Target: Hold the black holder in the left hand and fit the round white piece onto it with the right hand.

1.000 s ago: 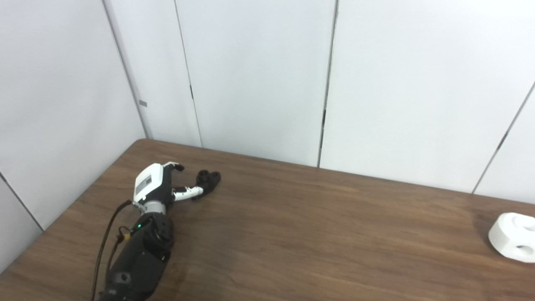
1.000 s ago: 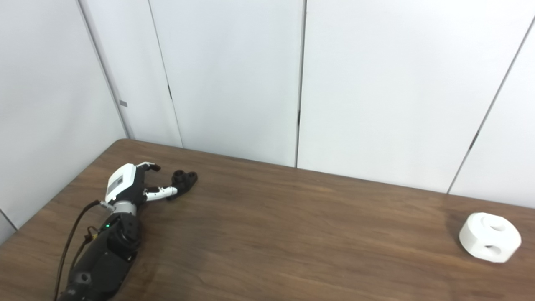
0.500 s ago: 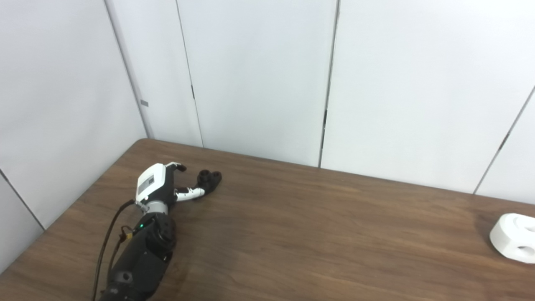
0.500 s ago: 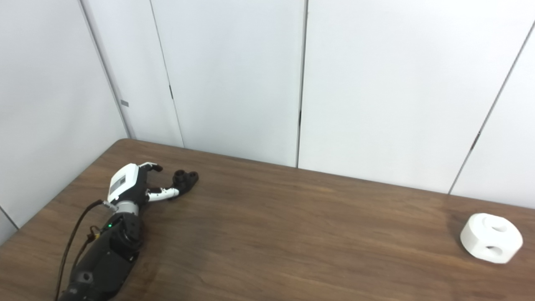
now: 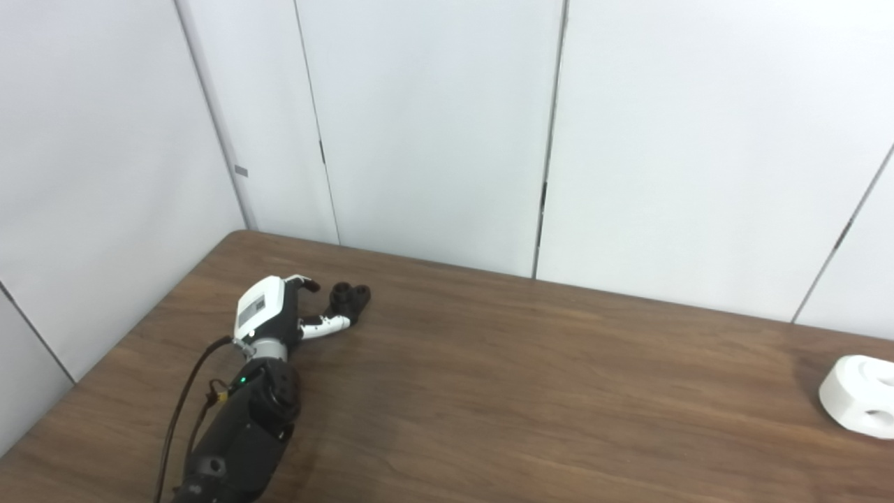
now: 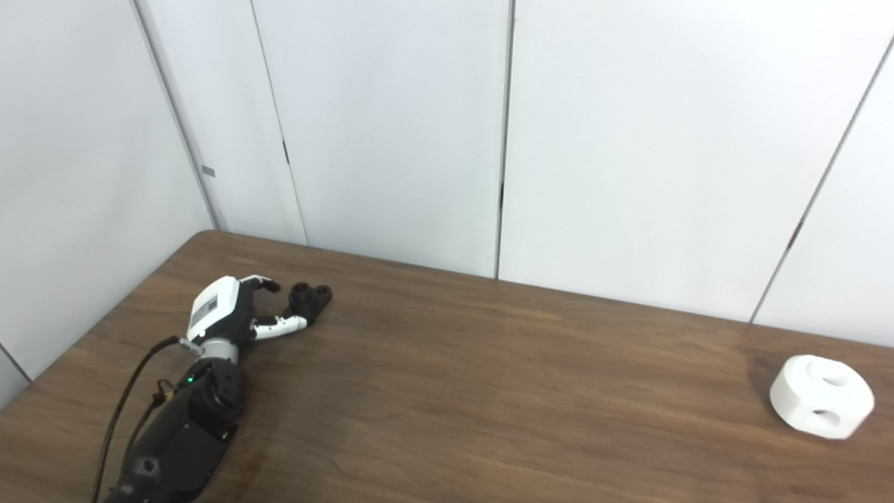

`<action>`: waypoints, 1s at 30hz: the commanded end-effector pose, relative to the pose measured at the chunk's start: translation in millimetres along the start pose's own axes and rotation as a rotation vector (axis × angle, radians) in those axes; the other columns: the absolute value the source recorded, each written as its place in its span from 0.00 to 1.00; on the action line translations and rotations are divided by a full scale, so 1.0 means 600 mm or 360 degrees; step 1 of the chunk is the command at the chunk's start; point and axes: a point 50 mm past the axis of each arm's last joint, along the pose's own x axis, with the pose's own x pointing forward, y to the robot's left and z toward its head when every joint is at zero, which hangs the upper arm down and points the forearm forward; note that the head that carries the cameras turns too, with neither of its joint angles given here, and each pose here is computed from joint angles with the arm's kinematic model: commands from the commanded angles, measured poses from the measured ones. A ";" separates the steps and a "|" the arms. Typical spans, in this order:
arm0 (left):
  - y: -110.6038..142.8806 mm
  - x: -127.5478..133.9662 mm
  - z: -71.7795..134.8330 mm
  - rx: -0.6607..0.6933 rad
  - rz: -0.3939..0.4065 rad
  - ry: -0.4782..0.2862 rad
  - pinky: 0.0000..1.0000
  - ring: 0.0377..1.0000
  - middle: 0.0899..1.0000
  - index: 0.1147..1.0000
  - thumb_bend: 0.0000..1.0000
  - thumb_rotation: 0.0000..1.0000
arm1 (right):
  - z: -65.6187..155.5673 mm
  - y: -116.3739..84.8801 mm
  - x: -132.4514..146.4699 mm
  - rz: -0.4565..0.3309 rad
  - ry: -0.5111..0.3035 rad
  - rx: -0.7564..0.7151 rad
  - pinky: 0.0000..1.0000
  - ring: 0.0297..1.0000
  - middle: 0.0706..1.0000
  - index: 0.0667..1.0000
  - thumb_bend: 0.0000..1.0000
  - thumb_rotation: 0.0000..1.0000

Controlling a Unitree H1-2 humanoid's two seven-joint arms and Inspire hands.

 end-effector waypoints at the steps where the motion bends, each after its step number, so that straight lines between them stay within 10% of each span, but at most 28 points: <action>1: 0.008 0.010 0.008 0.0000 -0.0015 -0.0014 0.82 0.89 0.85 0.70 0.95 0.41 | 0.002 -0.010 -0.002 -0.0029 0.0007 -0.0014 1.00 1.00 1.00 1.00 0.65 1.00; 30: -0.014 0.013 -0.007 0.0242 -0.0088 0.0011 0.98 0.95 0.88 0.64 0.93 0.36 | 0.012 -0.008 -0.005 -0.0043 0.0011 -0.0040 1.00 1.00 0.99 1.00 0.66 1.00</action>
